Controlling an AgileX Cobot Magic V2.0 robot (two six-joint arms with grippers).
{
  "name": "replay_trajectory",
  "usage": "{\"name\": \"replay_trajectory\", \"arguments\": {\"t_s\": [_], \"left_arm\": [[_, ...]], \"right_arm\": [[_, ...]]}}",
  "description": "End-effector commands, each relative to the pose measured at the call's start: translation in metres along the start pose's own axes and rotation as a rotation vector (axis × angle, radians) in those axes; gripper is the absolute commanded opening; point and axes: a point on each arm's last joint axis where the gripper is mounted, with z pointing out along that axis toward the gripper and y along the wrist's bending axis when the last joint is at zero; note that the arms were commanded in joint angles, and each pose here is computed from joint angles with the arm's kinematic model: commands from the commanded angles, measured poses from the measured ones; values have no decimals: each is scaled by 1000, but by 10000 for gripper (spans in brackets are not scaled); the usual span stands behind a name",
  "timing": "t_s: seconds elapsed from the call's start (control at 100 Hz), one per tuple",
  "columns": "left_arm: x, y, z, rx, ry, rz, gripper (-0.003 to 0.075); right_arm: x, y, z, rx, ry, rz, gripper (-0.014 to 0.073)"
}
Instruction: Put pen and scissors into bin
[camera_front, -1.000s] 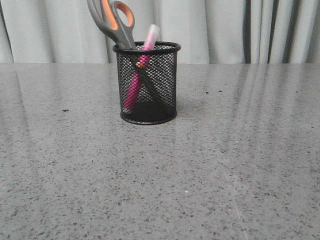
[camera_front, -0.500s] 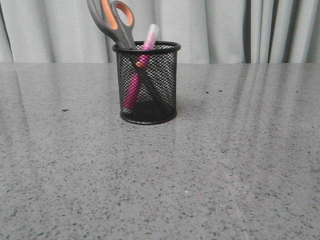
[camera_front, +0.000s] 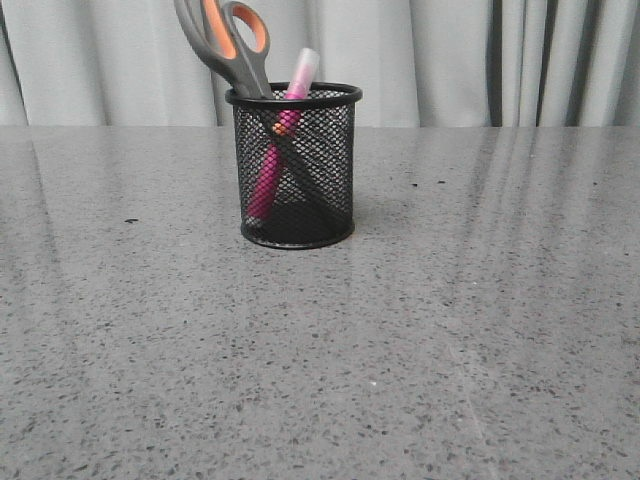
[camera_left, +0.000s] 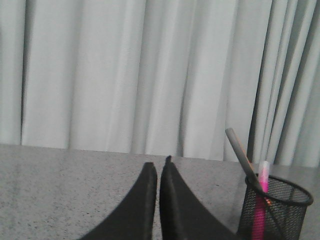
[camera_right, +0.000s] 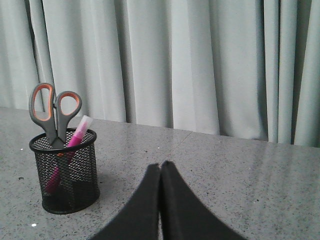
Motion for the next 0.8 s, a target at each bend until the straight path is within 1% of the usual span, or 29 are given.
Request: {"name": "replay_trajectory", "arguments": {"t_s": [0.0, 0.16, 0.3, 0.45, 0.56, 0.61, 0.79], "left_arm": [[-7, 1, 1, -33, -48, 90, -20], [8, 9, -3, -153, -12, 125, -20], [19, 13, -9, -219, 34, 177, -20], [37, 16, -13, -236, 63, 200, -20], [51, 18, -13, -241, 79, 168, -20], [53, 18, -13, -240, 106, 163, -20], [53, 20, -14, -265, 98, 160, -20]], "right_arm": [[-15, -1, 1, 6, -91, -14, -65], [-15, -1, 1, 6, -91, -14, -65], [-15, -1, 1, 6, -91, -14, -65], [-15, -1, 1, 6, -91, -14, -65], [-15, -1, 1, 6, -91, -14, -65], [-15, -1, 1, 6, -91, -14, -65], [-15, -1, 1, 6, -91, -14, -65]]}}
